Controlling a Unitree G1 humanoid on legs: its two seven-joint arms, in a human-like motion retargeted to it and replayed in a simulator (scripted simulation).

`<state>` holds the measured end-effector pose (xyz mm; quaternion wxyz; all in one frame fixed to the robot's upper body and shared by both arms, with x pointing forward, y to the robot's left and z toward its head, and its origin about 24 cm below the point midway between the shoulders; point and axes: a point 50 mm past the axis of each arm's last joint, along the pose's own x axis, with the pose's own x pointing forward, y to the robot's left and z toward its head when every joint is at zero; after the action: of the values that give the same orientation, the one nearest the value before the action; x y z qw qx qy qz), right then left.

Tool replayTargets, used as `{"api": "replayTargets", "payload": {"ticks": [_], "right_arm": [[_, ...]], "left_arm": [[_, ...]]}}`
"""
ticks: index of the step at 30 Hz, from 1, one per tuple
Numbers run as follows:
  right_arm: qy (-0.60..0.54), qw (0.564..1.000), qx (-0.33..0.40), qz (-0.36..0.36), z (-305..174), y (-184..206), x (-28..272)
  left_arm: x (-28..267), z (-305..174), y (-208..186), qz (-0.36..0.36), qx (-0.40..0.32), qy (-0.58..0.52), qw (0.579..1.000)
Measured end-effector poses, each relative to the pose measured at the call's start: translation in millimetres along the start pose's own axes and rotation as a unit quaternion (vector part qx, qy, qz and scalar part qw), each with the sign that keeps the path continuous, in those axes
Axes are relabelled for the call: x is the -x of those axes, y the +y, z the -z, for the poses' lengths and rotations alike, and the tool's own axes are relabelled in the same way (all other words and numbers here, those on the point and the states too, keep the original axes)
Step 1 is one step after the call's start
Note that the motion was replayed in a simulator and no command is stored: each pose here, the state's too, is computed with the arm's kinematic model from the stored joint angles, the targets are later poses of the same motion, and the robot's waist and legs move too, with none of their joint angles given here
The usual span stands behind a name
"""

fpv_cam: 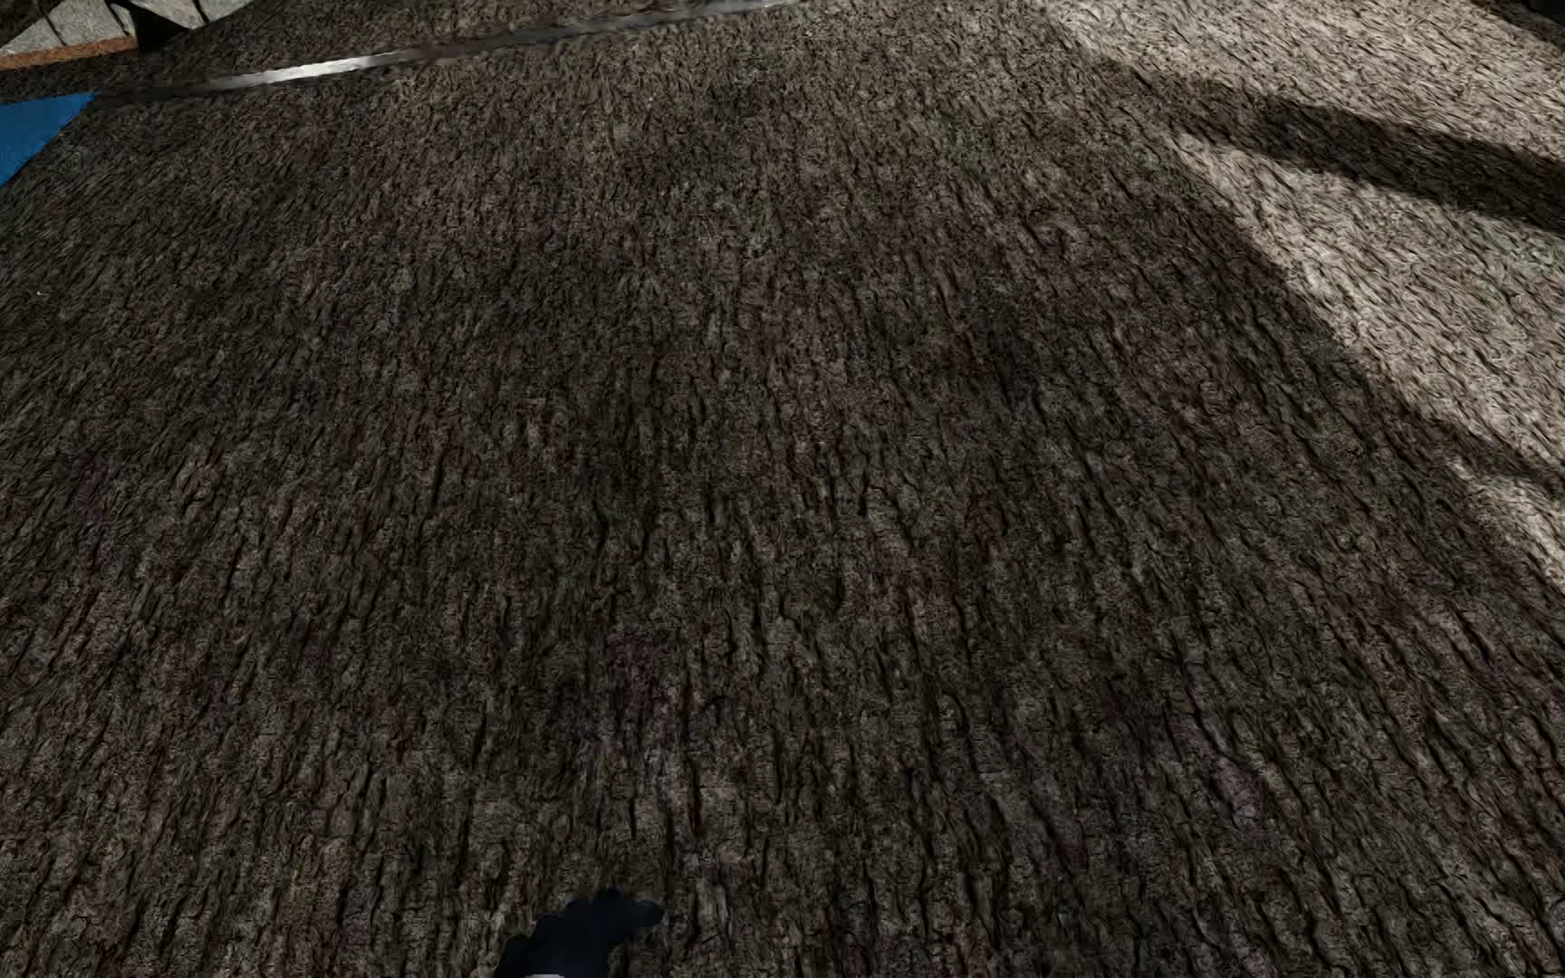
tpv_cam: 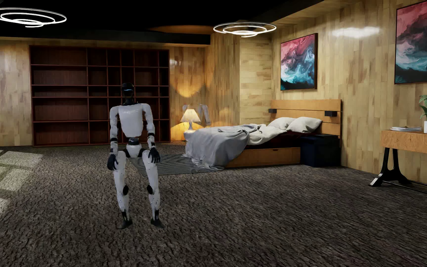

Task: Walk towards bed

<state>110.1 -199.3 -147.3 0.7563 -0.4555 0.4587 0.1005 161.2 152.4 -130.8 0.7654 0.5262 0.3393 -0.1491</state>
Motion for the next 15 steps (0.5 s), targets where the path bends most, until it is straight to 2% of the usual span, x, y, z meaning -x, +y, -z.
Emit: {"api": "replayTargets", "payload": {"ticks": [3, 11, 15], "right_arm": [[0.016, 1.0, -0.003, -0.006, 3.9, 0.9, -0.2], [-0.034, 0.999, -0.002, 0.009, -22.4, -8.8, -3.2], [-0.056, 0.998, 0.02, 0.007, -33.3, -12.4, -5.8]], "left_arm": [[3.2, 5.9, -7.8, 0.011, 0.009, 0.013, 1.0], [8.5, 29.6, -21.9, 0.035, 0.015, 0.068, 0.997], [11.2, 31.8, -24.7, 0.034, 0.029, 0.075, 0.996]]}}
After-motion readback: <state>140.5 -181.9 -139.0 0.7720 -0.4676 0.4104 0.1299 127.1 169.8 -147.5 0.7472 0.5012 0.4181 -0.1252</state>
